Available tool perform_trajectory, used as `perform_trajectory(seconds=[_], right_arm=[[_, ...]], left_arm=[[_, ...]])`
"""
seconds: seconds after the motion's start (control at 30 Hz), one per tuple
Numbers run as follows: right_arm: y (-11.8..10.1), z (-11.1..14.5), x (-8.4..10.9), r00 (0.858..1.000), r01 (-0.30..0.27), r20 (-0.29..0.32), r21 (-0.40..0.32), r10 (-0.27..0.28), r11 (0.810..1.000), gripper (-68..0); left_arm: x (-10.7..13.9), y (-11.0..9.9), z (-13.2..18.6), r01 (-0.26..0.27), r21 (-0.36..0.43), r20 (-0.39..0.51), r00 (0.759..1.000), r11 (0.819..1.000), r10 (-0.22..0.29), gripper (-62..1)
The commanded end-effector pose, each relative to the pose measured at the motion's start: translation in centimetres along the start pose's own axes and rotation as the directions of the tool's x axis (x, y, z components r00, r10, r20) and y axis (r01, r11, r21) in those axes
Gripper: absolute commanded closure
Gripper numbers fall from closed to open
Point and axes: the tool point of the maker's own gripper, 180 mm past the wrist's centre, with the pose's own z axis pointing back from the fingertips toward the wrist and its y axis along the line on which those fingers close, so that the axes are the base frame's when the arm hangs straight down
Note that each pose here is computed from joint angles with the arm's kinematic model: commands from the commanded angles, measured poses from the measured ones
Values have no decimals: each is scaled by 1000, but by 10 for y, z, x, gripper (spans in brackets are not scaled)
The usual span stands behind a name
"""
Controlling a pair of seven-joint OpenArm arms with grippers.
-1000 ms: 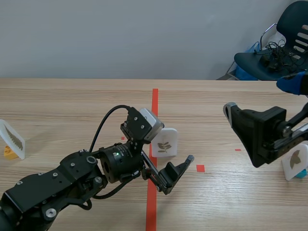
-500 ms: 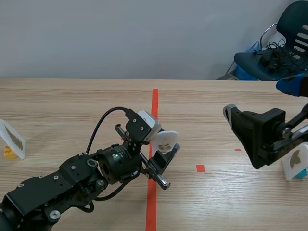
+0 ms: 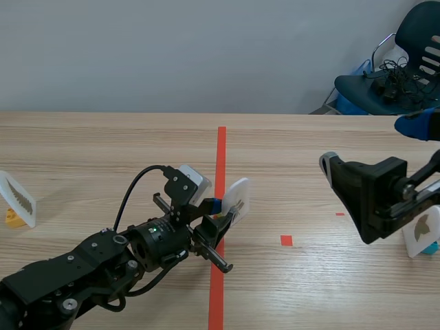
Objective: Do the leaf sorting experiment
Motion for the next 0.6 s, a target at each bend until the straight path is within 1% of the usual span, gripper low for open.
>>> perform_trajectory(seconds=[0.0,0.07,0.1,0.2,0.27,0.3,0.37,0.43,0.5,0.57], right_arm=[[-7,0,6,1000,2,25,-21,-2,1000,-679],[-7,0,6,1000,2,25,-21,-2,1000,-679],[-7,0,6,1000,2,25,-21,-2,1000,-679],[-7,0,6,1000,2,25,-21,-2,1000,-679],[-7,0,6,1000,2,21,-21,-2,1000,-679],[-7,0,6,1000,2,21,-21,-2,1000,-679],[-7,0,5,1000,2,20,-21,-1,1000,-679],[-7,0,5,1000,2,18,-21,-1,1000,-679],[-7,0,5,1000,2,18,-21,-1,1000,-679],[-7,0,5,1000,2,18,-21,-1,1000,-679]], left_arm=[[23,5,-7,-24,16,74,997,1000,23,-134],[25,8,-6,-56,31,87,995,998,53,-94],[26,9,-6,-64,35,91,994,997,61,-86],[27,10,-6,-66,35,95,993,997,63,-85],[32,11,-7,-81,39,110,991,996,76,-85],[34,10,-7,-84,34,115,990,996,79,-85],[36,4,-6,-91,-6,99,991,996,91,-85],[45,0,-2,-111,-41,102,988,993,114,-85],[59,3,7,-133,-43,132,982,990,138,-85],[74,11,20,-125,-19,158,979,992,126,-85]])
